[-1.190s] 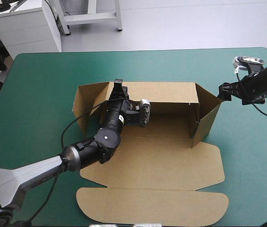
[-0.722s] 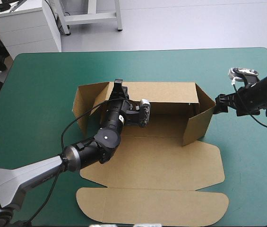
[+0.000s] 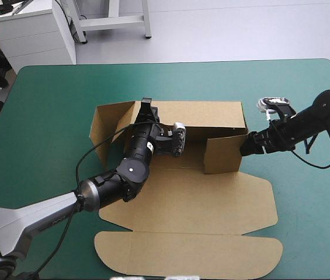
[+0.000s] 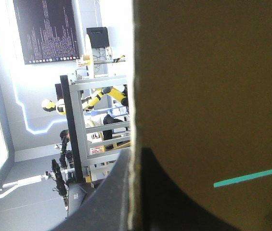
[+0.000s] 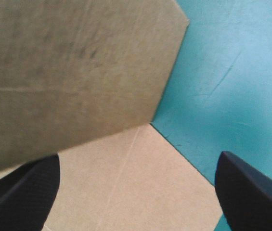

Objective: Fold the box

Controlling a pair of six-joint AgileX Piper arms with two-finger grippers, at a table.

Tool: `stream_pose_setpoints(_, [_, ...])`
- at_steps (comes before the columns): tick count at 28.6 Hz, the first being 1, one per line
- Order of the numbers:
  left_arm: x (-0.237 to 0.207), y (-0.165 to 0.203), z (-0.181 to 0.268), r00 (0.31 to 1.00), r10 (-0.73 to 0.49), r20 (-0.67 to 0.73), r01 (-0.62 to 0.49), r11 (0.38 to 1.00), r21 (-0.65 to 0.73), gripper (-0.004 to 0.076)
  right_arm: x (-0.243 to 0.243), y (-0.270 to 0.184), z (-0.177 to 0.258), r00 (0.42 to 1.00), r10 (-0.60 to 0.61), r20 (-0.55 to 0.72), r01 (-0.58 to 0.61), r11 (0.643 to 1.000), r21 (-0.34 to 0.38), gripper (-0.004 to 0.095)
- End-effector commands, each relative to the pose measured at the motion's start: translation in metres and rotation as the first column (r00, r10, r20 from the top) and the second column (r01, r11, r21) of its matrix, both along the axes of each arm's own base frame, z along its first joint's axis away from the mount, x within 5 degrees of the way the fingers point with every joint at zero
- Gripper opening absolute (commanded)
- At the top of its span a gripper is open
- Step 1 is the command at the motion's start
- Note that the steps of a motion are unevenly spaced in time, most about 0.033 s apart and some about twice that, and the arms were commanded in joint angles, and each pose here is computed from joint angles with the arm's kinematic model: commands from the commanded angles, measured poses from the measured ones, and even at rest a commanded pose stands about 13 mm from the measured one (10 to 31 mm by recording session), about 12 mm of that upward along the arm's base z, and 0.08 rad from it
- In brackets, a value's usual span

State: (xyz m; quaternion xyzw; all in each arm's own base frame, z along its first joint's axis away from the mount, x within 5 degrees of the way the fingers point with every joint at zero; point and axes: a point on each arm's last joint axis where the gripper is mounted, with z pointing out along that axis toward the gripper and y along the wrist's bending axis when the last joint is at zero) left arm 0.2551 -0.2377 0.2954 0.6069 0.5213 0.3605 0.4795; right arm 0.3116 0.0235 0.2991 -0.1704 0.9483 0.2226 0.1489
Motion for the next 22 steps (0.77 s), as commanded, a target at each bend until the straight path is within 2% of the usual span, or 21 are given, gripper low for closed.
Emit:
stream_pose_setpoints(1, [-0.002, 0.005, 0.026, 0.996, 0.008, 0.084, -0.006, 1.0, -0.028, -0.001, -0.011, 0.013, 0.018, 0.997, 0.059, 0.048, -0.061, 0.998, 0.033, 0.0809])
stream_pose_setpoints(5, [-0.002, 0.005, 0.026, 0.996, 0.007, 0.084, -0.005, 1.0, -0.025, -0.001, -0.01, 0.02, 0.019, 0.994, 0.075, 0.074, -0.077, 0.997, 0.031, 0.0787])
stream_pose_setpoints(13, [-0.002, 0.005, 0.026, 0.996, 0.007, 0.084, -0.005, 1.0, -0.025, -0.001, -0.005, 0.037, 0.025, 0.975, 0.115, 0.19, -0.132, 0.988, 0.079, 0.0748])
stream_pose_setpoints(19, [-0.002, 0.005, 0.027, 0.996, 0.012, 0.086, -0.009, 1.0, -0.025, -0.001, -0.01, 0.05, 0.032, 0.955, 0.129, 0.269, -0.147, 0.988, 0.048, 0.0748])
stream_pose_setpoints(22, [-0.002, 0.005, 0.027, 0.996, 0.012, 0.086, -0.009, 1.0, -0.025, -0.001, -0.017, 0.052, 0.033, 0.946, 0.087, 0.314, -0.105, 0.994, 0.041, 0.0748])
